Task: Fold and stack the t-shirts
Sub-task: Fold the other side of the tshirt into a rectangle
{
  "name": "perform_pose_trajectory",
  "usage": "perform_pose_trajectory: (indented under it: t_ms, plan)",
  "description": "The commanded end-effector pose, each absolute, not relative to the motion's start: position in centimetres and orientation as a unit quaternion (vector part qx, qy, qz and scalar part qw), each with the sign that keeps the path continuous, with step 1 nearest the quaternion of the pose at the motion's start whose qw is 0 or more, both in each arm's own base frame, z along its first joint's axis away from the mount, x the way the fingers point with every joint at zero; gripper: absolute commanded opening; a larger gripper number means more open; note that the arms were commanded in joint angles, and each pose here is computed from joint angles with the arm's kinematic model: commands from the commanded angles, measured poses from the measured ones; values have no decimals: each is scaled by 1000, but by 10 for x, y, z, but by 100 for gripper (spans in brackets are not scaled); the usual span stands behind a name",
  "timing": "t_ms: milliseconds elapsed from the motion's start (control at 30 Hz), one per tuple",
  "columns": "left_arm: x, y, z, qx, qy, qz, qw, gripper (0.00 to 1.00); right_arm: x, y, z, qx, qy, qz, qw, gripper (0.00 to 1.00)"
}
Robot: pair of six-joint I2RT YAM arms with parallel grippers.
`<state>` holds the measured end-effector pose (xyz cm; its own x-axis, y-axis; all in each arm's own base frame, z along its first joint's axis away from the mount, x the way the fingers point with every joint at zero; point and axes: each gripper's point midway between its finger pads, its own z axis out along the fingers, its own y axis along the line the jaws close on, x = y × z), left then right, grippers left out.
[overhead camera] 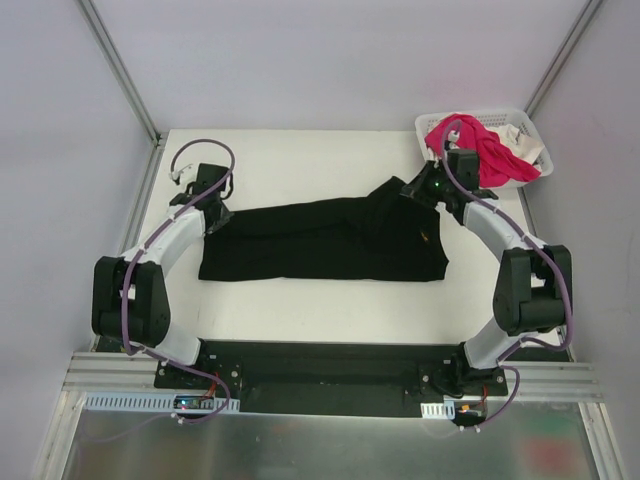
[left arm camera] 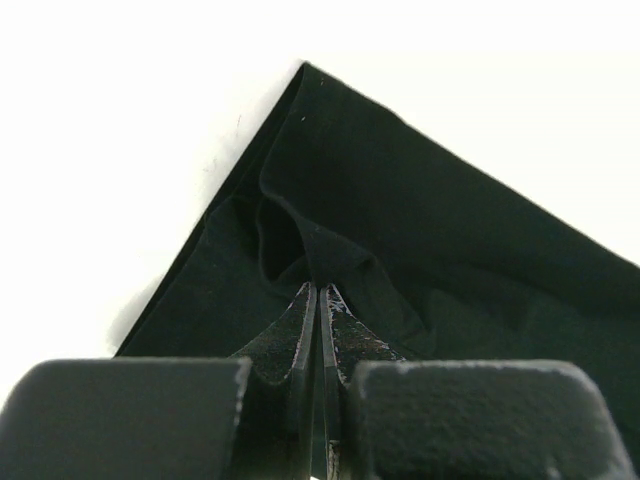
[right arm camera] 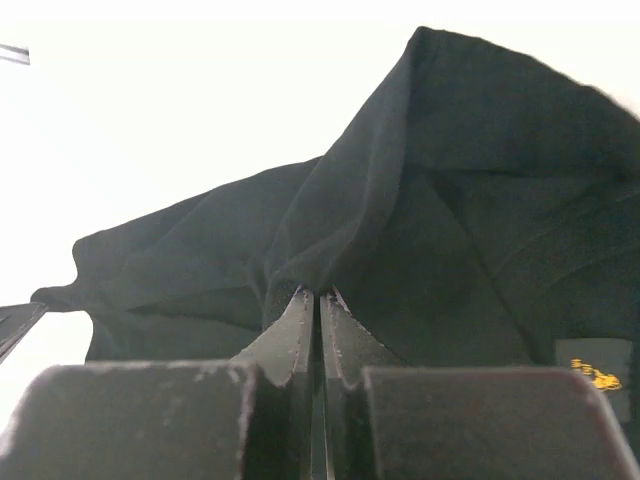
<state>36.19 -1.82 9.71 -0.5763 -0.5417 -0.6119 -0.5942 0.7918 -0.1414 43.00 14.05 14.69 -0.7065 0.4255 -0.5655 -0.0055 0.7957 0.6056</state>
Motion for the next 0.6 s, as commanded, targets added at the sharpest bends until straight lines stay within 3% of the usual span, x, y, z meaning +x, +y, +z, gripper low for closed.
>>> perform_pose_trajectory:
  t_ms: [0,567]
  plan:
    - [378,-6,141,-332,857,46,392,0,444,120,177,125,864,284,397,1]
    - [403,7,175,-361,825,57,432,0,448,109,211,113,855,273,426,1]
